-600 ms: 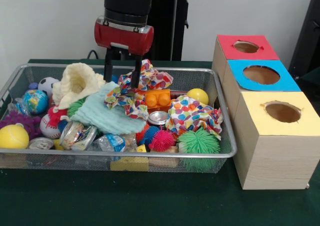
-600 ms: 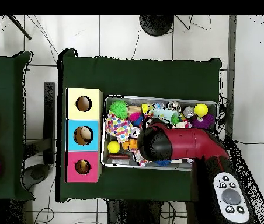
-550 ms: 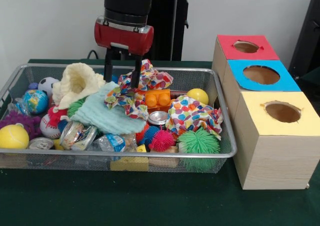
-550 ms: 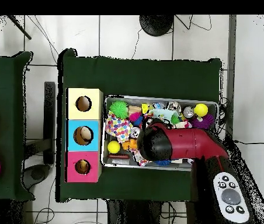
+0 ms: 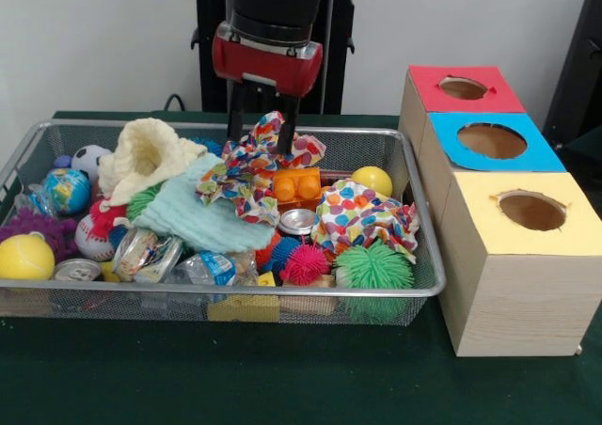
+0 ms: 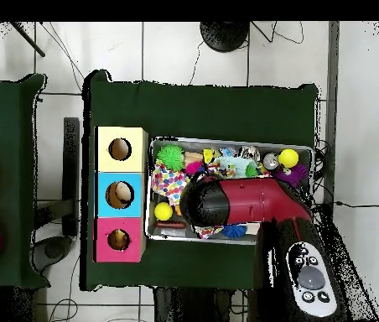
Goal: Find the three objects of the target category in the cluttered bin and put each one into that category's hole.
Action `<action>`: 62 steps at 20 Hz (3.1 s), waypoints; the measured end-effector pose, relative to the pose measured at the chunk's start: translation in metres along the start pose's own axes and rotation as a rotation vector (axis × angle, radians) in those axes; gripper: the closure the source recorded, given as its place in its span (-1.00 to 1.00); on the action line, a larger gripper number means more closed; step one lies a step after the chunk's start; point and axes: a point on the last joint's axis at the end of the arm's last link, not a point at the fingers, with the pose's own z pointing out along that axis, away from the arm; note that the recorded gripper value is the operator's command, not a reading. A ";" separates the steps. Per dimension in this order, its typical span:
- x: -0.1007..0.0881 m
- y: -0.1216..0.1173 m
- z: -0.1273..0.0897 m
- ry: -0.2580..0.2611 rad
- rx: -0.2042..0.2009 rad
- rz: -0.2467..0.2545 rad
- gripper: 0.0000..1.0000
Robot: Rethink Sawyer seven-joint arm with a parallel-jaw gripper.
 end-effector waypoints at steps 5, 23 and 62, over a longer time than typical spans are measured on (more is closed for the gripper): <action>-0.006 -0.015 -0.025 0.027 0.029 0.023 -1.00; -0.012 -0.064 -0.018 0.046 0.040 0.100 -1.00; 0.067 0.091 0.071 0.032 -0.035 -0.061 -1.00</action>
